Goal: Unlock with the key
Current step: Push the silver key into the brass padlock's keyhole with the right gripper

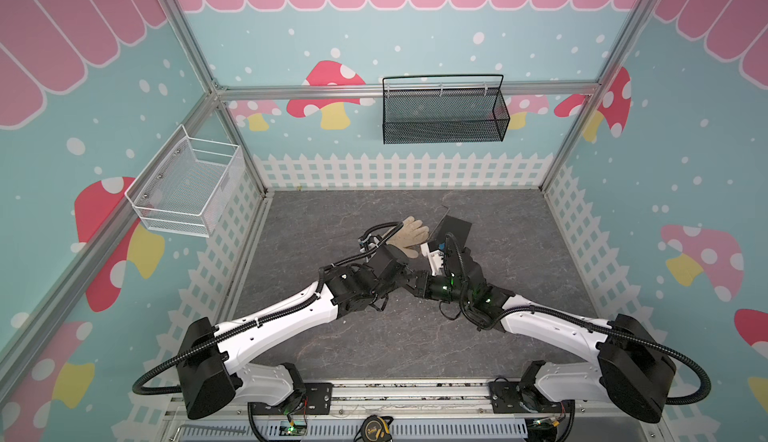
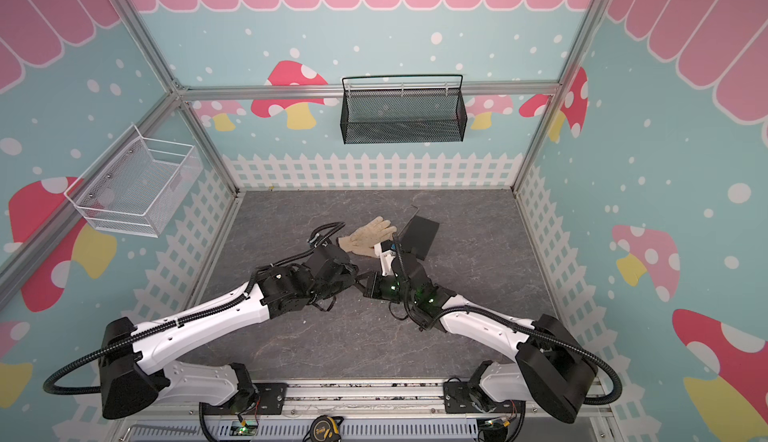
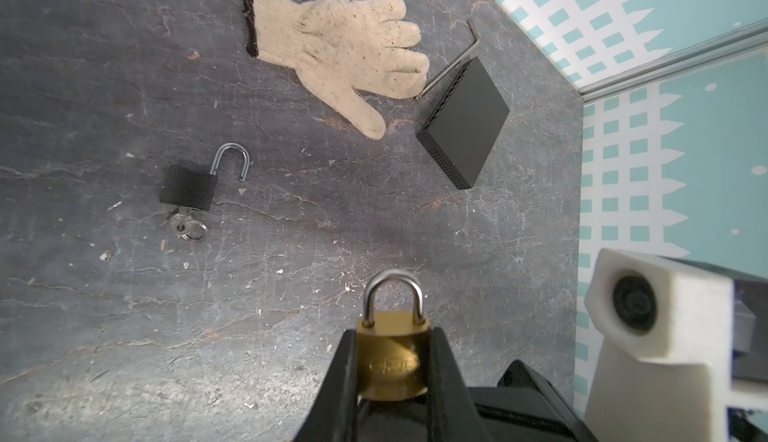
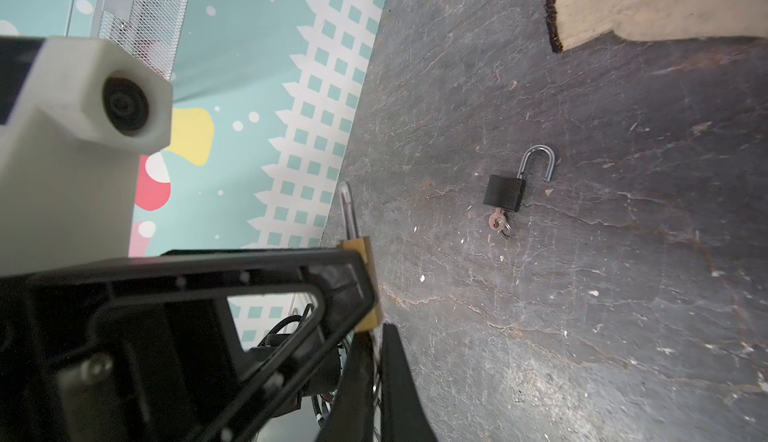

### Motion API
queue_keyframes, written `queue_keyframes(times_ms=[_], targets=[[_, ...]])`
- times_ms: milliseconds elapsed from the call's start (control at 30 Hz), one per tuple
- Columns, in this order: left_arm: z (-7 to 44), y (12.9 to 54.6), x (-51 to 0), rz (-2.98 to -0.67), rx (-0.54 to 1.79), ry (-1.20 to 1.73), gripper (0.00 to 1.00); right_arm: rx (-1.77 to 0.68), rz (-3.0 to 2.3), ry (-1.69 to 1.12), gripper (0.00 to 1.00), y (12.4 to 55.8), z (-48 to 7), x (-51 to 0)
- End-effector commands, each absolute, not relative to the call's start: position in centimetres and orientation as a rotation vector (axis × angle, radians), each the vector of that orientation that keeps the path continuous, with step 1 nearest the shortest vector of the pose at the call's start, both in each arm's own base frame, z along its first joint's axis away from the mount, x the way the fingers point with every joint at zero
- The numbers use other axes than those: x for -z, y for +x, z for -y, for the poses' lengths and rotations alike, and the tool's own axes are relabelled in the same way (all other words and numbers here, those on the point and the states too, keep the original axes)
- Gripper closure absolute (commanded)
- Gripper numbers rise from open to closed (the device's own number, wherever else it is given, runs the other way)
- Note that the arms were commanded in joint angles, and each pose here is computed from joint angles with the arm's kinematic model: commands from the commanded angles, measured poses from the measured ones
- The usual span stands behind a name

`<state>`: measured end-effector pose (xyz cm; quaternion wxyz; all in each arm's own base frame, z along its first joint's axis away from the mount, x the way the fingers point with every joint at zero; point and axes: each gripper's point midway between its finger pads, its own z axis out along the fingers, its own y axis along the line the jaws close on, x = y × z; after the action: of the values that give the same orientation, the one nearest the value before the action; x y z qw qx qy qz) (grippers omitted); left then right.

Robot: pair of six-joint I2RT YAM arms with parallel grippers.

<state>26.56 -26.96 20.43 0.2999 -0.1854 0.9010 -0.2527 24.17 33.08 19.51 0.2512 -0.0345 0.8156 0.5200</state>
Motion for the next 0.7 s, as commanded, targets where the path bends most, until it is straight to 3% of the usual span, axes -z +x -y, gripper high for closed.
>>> queue_keyframes(times_ms=[0,200,400,667], targets=[[28.9,24.3,-20.0,-2.494,0.716,-0.38,1.0,-1.472,-2.036,-0.152,1.0,25.1,-33.6,-24.9],[28.5,26.0,-22.2,-2.397,0.762,-0.427,1.0,-1.46,-2.057,-0.186,0.98,24.4,-33.3,-23.8],[27.6,27.4,-23.6,-2.292,0.806,-0.521,1.0,-1.451,-2.08,-0.219,0.77,23.3,-32.6,-22.3],[27.1,27.8,-24.0,-2.261,0.82,-0.55,1.0,-1.489,-2.018,-0.221,0.76,22.2,-31.6,-23.1]])
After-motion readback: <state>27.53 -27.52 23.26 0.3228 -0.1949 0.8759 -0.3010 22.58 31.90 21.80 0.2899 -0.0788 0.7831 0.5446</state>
